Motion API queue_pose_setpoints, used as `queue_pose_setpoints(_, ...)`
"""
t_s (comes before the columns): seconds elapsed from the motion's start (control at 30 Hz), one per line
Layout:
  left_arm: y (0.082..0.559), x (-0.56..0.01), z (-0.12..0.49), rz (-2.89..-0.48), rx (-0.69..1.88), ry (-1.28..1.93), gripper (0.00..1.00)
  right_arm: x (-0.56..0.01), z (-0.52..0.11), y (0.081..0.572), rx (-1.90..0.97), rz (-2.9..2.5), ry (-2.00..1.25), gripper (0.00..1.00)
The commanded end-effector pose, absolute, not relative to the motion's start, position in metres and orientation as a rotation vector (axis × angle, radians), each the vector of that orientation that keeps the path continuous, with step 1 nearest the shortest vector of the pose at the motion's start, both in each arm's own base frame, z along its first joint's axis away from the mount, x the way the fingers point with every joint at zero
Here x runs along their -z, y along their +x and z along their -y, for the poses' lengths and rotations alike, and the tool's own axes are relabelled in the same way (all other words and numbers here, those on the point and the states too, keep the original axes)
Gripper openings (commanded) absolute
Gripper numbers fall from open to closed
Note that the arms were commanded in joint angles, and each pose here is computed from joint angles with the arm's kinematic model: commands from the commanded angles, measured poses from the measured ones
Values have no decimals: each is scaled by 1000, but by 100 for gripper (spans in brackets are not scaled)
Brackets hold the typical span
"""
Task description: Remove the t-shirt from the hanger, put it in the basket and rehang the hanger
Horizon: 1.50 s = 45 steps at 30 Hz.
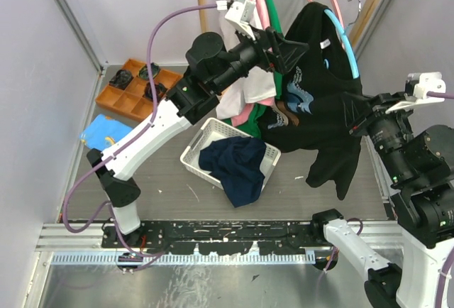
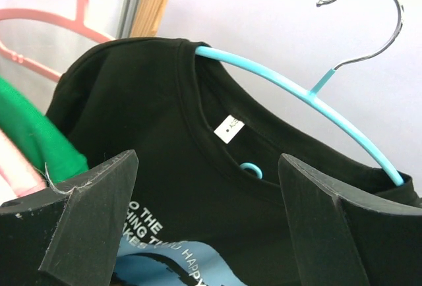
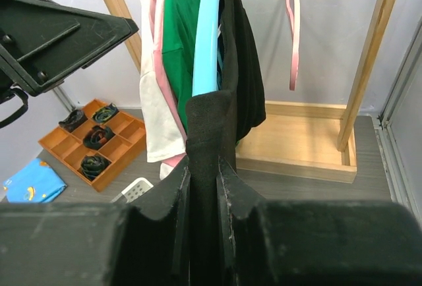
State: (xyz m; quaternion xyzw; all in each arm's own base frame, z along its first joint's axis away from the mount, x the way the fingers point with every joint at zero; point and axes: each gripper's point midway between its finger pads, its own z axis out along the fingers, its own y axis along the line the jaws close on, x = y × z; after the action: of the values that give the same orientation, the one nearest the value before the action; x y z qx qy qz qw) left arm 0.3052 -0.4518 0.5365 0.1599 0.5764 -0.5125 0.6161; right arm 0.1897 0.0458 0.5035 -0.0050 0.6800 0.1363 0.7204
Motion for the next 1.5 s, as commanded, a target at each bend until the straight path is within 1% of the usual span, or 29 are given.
queue_pose_setpoints(0.0, 294, -556, 461, -1263, 1217, 385, 95, -559, -43, 163, -342, -1301, -15, 1)
queue_pose_setpoints(0.23, 309, -543, 471, -1302, 1154, 339, 94, -543, -46, 165, -354, -1334, -24, 0)
queue_pose_setpoints(0.43, 328, -535, 480, -1316, 1092, 300, 92, -537, -48, 165, -357, -1348, -31, 1)
queue_pose_setpoints(0.8, 349, -526, 494, -1306, 1057, 261, 88, -533, -49, 161, -364, -1368, -46, 0)
queue_pose_setpoints(0.87, 350, -524, 496, -1308, 1049, 260, 81, -533, -50, 160, -366, -1369, -47, 0)
queue_pose_setpoints(0.97, 352, -524, 497, -1304, 1045, 259, 76, -533, -50, 158, -369, -1367, -49, 0)
queue_pose_setpoints(1.07, 354, -524, 498, -1299, 1046, 257, 68, -532, -51, 157, -373, -1371, -55, 1)
queue_pose_setpoints(1.17, 353, -527, 499, -1289, 1052, 256, 52, -530, -50, 156, -372, -1376, -55, 0)
queue_pose_setpoints(1.33, 348, -533, 501, -1264, 1080, 277, 17, -528, -50, 156, -370, -1382, -53, 1)
queue_pose_setpoints(1.4, 342, -536, 503, -1251, 1103, 300, 7, -527, -50, 158, -369, -1386, -49, 1)
queue_pose_setpoints(1.47, 333, -540, 505, -1236, 1138, 346, 2, -527, -50, 161, -370, -1387, -38, 1)
